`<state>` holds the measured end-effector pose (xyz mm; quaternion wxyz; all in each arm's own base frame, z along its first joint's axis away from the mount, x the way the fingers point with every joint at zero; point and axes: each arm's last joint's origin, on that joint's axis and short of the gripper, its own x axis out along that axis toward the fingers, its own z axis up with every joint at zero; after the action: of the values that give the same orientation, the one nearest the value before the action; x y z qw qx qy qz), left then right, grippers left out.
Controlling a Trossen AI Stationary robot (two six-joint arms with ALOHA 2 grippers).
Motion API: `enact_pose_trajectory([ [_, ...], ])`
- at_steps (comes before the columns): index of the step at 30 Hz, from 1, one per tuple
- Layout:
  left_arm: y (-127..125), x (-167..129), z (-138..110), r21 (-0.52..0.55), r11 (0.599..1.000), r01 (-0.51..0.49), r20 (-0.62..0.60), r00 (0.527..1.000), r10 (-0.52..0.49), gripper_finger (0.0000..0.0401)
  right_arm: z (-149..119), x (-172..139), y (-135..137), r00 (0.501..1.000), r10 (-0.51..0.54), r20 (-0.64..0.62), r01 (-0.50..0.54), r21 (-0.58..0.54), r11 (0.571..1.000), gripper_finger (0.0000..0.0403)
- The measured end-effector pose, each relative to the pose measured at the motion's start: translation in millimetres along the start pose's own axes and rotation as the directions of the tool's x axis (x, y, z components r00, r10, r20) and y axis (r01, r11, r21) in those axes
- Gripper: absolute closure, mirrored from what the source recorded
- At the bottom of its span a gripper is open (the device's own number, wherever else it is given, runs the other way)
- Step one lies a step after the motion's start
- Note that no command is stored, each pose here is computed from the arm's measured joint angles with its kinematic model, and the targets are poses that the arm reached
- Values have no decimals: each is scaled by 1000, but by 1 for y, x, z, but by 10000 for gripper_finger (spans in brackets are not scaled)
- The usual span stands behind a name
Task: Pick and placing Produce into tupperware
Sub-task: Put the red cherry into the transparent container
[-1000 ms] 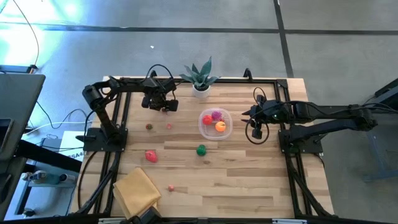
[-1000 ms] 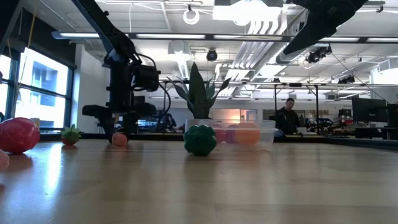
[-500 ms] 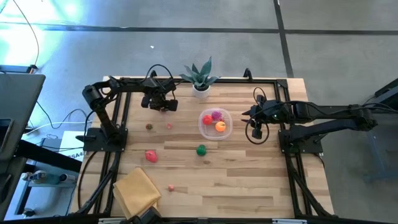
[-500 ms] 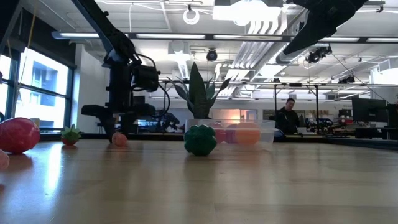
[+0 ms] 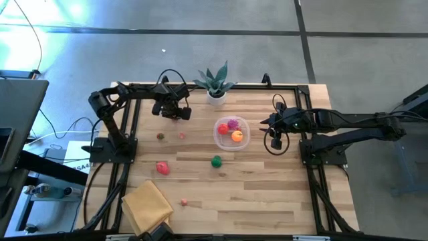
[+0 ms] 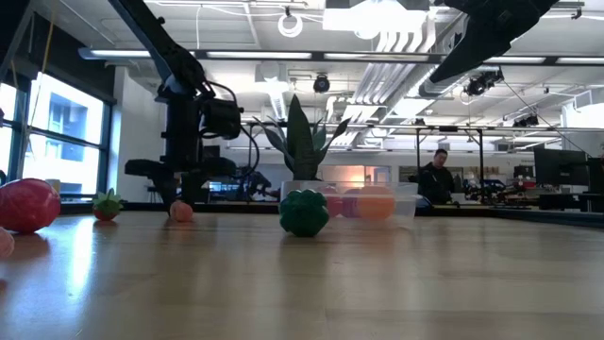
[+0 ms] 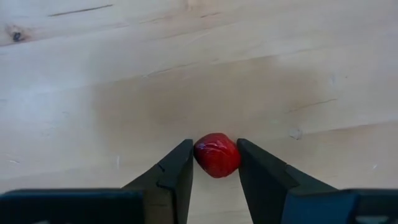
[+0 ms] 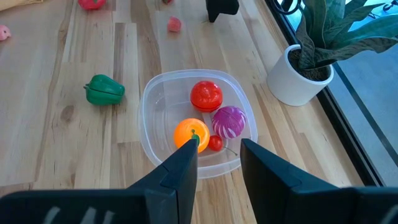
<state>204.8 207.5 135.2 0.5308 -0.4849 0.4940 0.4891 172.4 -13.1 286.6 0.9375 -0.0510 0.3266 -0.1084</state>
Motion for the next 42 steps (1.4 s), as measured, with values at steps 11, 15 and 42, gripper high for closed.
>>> enact_pose_trajectory([
  [11,-8,-9,8,159,986,49,18,998,-52,291,0,0,0,1000,0,0,0,0,1000,290],
  [15,-16,-22,9,196,971,136,-9,990,-137,291,0,0,0,1000,0,0,0,0,1000,290],
  [42,-116,-178,-107,913,328,243,83,676,-732,291,0,0,0,1000,0,0,0,0,1000,290],
])
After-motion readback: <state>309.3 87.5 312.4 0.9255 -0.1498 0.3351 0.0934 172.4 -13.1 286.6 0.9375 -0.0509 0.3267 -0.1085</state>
